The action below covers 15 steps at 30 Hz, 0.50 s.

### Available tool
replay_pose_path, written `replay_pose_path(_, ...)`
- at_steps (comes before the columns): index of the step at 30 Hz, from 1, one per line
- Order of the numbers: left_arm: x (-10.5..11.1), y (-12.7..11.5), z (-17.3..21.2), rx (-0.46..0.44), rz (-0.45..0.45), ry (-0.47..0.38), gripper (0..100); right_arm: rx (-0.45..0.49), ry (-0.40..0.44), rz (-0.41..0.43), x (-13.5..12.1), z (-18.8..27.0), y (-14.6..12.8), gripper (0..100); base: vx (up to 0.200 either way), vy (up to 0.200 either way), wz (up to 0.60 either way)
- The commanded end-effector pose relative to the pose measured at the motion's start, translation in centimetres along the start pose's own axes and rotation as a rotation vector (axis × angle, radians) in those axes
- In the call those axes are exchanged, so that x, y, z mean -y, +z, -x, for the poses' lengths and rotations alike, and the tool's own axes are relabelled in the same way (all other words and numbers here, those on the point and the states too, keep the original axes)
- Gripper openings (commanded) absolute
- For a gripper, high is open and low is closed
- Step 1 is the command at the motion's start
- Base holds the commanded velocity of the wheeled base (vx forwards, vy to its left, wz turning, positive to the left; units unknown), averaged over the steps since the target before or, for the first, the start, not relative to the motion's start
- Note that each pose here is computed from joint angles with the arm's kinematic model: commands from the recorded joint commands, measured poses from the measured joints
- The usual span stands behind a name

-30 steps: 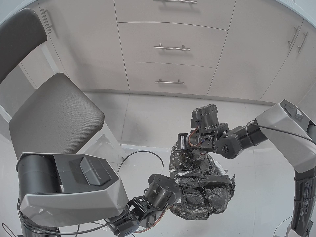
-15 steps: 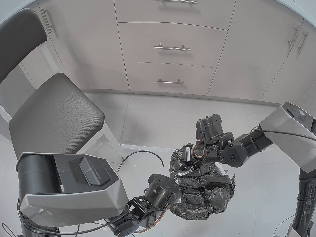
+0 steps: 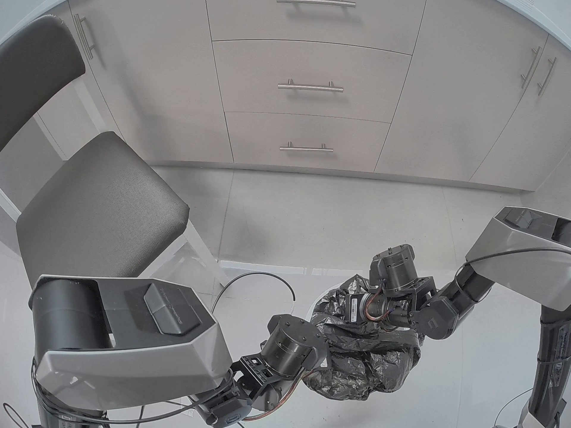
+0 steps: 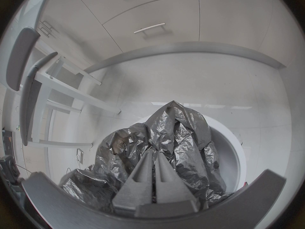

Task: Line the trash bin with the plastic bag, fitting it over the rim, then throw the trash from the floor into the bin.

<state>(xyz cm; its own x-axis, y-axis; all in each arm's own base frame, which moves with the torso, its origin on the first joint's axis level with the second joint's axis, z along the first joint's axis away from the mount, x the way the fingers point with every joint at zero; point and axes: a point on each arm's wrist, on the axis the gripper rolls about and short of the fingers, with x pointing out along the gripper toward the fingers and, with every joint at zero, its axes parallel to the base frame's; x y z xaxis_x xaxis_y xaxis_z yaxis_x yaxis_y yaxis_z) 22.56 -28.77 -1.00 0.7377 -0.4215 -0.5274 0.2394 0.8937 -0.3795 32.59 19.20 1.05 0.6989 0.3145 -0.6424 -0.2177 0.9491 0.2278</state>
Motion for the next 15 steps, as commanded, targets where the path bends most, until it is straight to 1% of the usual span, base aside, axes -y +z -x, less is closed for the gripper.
replay_pose_path(1, 0.0, 0.0, 0.0, 0.000, 0.000, 0.001, 0, -0.044, -0.018, -0.017, 0.7, -0.9, -1.3, 0, 0.000, 0.000, 0.00)
replay_pose_path(4, -0.1, 0.0, 0.0, -0.001, 0.001, 0.003, 0, -0.051, -0.028, -0.024, 1.1, -1.7, -1.5, 0, 0.000, 0.000, 0.00)
replay_pose_path(8, -0.1, -0.1, 0.0, -0.003, -0.001, 0.002, 0, -0.033, -0.035, -0.035, 1.7, -2.7, -1.4, 0, 0.000, 0.000, 0.00)
replay_pose_path(13, -0.1, -0.1, 0.0, -0.002, 0.000, 0.004, 0, -0.032, -0.062, -0.055, 3.0, -3.9, -1.3, 0, 0.000, 0.000, 0.00)
replay_pose_path(15, -0.1, -0.1, 0.0, -0.002, 0.000, 0.004, 0, -0.032, -0.062, -0.055, 3.0, -3.9, -1.3, 0, 0.000, 0.000, 0.00)
